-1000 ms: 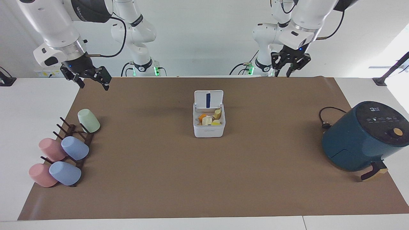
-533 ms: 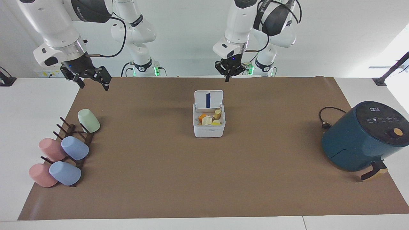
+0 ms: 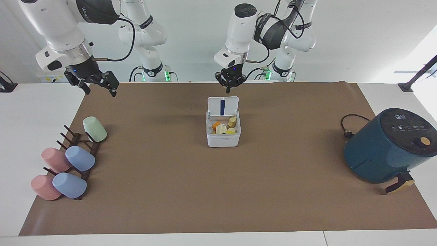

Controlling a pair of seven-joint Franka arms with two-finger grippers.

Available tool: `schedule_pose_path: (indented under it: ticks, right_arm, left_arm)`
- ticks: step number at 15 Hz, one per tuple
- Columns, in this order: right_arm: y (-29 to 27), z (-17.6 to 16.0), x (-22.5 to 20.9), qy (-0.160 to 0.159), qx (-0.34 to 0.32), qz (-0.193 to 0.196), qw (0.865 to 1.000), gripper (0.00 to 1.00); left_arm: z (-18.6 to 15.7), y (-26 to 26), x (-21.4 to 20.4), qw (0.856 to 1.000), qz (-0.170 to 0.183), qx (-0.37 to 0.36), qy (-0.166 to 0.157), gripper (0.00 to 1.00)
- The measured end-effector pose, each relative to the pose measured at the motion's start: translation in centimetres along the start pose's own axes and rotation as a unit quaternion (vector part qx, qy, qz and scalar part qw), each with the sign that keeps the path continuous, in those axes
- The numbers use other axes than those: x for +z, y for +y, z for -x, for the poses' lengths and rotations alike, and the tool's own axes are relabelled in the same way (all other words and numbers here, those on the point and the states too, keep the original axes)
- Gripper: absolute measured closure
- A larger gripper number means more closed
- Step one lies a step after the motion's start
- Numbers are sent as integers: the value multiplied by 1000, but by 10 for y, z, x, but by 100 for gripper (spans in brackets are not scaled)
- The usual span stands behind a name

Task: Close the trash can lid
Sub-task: 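Reach the left gripper over the bin to the raised white lid, then push the white lid down over the bin opening with the left gripper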

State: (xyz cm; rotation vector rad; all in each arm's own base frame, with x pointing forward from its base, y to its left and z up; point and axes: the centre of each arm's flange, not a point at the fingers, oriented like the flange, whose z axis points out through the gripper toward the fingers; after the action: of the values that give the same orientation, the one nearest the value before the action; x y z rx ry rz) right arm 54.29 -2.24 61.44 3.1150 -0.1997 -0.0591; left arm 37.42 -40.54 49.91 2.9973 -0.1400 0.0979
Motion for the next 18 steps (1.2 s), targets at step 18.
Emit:
schedule_pose_path:
  ticks: [18]
  right_arm:
    - [0,0,0,0,0,0,1000,0]
  left_arm:
    - [-93,-17,49,997,23,-65,39,99]
